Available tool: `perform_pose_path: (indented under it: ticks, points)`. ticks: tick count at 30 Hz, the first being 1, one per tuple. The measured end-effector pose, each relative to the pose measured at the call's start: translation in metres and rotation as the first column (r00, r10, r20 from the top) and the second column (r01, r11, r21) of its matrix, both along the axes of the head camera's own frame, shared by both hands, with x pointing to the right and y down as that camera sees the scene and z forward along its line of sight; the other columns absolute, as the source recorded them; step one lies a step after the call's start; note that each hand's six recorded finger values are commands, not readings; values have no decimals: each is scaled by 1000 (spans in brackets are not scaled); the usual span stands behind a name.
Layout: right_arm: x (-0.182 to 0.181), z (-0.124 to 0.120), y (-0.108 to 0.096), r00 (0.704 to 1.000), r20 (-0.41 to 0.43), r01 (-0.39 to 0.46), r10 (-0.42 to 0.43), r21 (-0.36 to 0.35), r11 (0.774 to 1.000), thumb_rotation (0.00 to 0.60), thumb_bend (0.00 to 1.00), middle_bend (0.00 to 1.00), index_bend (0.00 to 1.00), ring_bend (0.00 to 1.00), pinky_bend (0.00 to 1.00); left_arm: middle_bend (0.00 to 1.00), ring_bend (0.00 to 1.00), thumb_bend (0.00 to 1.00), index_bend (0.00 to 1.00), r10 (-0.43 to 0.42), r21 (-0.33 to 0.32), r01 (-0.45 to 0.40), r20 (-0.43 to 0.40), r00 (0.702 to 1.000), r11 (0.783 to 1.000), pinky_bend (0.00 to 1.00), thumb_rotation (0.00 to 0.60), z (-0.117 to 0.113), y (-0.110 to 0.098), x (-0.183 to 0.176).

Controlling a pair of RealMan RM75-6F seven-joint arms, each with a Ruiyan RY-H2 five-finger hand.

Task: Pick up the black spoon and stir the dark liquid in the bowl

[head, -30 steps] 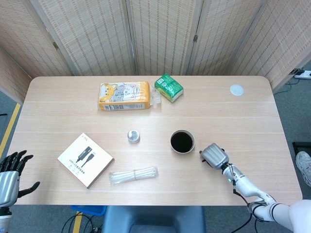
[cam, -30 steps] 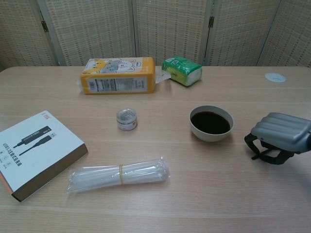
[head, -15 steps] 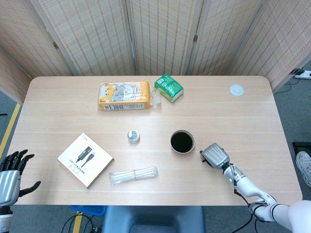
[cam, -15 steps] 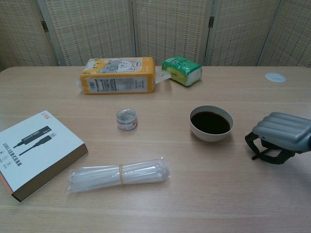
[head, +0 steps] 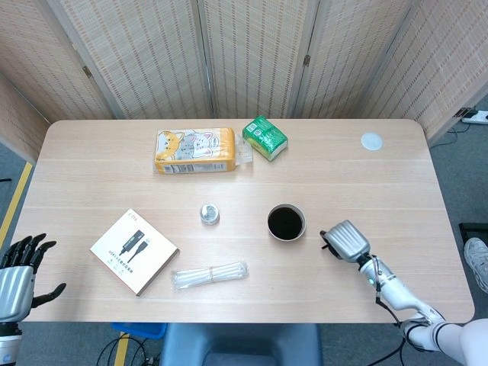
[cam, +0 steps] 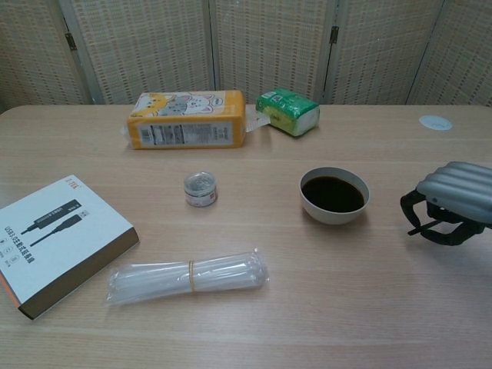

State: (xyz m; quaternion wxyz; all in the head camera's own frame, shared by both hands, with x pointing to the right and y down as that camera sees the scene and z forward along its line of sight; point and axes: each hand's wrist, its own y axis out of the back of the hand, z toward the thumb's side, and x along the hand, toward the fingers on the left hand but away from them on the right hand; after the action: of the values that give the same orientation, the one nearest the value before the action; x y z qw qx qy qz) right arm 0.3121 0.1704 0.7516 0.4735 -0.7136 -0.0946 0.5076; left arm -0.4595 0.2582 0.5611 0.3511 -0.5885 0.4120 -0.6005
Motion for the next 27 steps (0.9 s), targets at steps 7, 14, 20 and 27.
perform_pose_path:
  ticks: [7,14,20,27]
  points:
    - [-4,-26,-13,991,120,-69,66,26,997,600,449,991,733,1000,1000,150,119,184,230,0,4,0,3,1000,1000,142,600,-2,-1,0]
    - [-20,-53,-36,930,314,-201,190,3,980,600,449,993,733,1000,1000,150,119,184,230,2,8,-2,2,1000,1000,142,600,-4,-1,2]
    - [-36,-60,-51,842,446,-293,304,-95,951,600,447,992,733,1000,1000,150,119,184,230,3,10,-3,1,1000,1000,142,600,-5,-2,3]
    - [-72,-47,-61,710,551,-353,439,-262,898,600,447,992,742,1000,1000,150,119,184,230,0,14,0,1,1000,1000,142,600,-7,-2,2]
